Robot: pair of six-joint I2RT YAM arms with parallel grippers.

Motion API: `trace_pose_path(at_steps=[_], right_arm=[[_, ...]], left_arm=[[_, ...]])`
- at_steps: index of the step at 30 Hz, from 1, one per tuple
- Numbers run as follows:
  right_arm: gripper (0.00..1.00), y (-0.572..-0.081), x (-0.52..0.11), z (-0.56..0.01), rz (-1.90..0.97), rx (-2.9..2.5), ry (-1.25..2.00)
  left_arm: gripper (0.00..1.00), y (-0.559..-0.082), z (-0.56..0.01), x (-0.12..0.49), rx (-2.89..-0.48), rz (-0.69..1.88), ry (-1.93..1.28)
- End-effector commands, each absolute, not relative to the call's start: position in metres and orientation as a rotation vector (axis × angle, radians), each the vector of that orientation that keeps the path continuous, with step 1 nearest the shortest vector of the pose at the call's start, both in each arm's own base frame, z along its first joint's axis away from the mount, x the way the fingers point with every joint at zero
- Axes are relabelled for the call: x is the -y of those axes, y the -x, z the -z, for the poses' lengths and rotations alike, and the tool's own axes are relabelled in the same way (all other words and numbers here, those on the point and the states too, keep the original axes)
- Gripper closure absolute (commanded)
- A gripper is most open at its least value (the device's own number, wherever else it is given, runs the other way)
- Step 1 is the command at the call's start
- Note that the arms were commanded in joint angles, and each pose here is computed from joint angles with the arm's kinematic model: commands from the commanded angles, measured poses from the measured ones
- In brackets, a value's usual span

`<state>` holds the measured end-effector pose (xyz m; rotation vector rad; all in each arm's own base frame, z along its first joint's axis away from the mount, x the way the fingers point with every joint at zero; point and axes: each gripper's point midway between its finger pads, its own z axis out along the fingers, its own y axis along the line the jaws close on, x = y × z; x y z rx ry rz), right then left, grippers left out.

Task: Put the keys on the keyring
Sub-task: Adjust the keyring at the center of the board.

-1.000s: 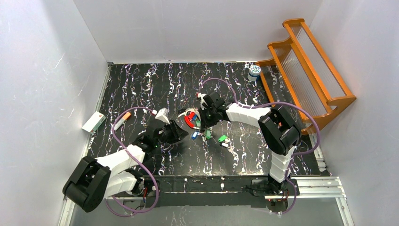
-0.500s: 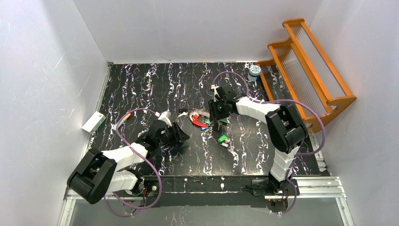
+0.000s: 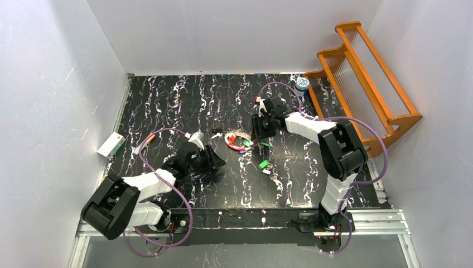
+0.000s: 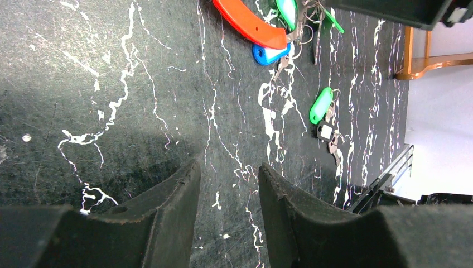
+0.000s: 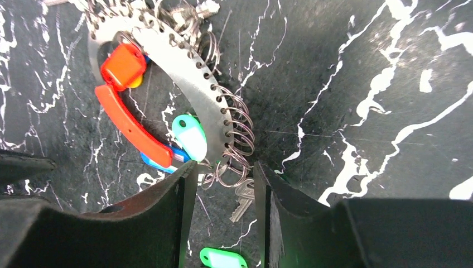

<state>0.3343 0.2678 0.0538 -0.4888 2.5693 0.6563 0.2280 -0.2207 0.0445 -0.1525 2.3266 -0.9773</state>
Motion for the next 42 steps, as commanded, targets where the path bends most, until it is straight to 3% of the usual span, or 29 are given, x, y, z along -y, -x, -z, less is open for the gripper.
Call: trace_pose_path(at_steps=[1, 7, 12, 15, 19, 27, 38, 42], right_arm=[[0.50, -0.332, -0.276, -0.047, -0.724, -2.584, 0.539], [0.56, -0.303, -0.276, -0.035, -0.824, -2.636, 0.559], [0.73, -0.269, -0.290, -0.034, -0.967, -2.650, 0.633], [0.76, -0.242, -0.308, -0.033, -1.029, -2.662, 0.714], [0.72, -0.207, -0.334, -0.041, -1.138, -2.644, 0.808], [0.47, -0.213, -0.351, -0.087, -1.263, -2.501, 0.784], [0.47, -0.237, -0.337, -0.064, -1.128, -2.549, 0.722], [0.50, -0.232, -0.335, -0.047, -1.134, -2.589, 0.724]], left_arm=[[0.59, -0.232, -0.053, 0.226, -2.300, 0.998, 0.129], [0.59, -0.232, -0.054, 0.224, -2.295, 0.993, 0.133], [0.59, -0.234, -0.054, 0.225, -2.292, 0.988, 0.132], [0.59, -0.235, -0.057, 0.224, -2.285, 0.984, 0.132], [0.59, -0.238, -0.061, 0.217, -2.264, 0.944, 0.151], [0.60, -0.237, -0.068, 0.202, -2.221, 0.881, 0.199], [0.62, -0.237, -0.043, 0.168, -2.314, 0.640, 0.344], [0.68, -0.235, -0.035, 0.164, -2.357, 0.582, 0.317]])
